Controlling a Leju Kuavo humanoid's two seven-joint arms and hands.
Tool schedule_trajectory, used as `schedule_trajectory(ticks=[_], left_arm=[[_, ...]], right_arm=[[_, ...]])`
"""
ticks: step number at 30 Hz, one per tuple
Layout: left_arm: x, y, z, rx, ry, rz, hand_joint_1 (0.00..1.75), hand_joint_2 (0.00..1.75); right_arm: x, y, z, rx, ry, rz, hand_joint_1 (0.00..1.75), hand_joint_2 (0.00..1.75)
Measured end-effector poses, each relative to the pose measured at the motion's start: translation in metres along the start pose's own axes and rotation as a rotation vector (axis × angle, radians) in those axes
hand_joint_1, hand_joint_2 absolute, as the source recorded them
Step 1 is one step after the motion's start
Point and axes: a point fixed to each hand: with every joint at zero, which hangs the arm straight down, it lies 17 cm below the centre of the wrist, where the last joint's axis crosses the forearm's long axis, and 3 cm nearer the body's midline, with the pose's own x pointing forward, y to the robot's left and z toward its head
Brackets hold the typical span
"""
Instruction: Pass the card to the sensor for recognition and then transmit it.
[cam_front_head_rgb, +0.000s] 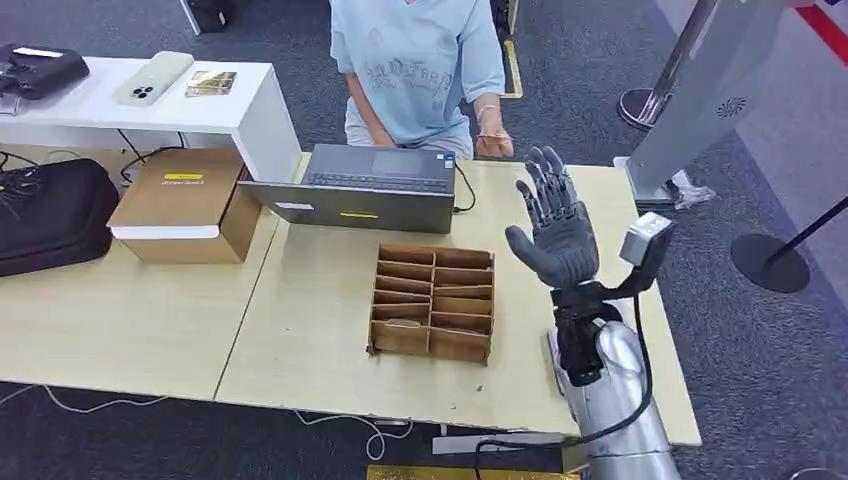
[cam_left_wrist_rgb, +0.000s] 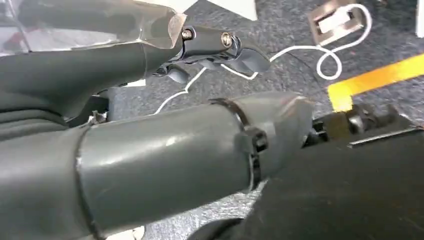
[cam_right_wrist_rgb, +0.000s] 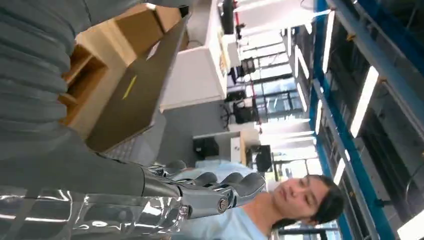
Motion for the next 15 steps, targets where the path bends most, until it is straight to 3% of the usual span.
schedule_trajectory(ticks=[10,15], left_arm=[[-0.011,-0.007,0.0,0.011,0.024,0.0,0.0,0.0],[-0.013,-0.001,-0.001,0.04,0.052,0.031,0.0,0.0]], right_arm=[[-0.015,0.0,0.075,-0.109,0.038,0.053,0.0,1.75],[-0.022,-0.014,0.085,-0.188,0.087,0.307,0.0,1.75]])
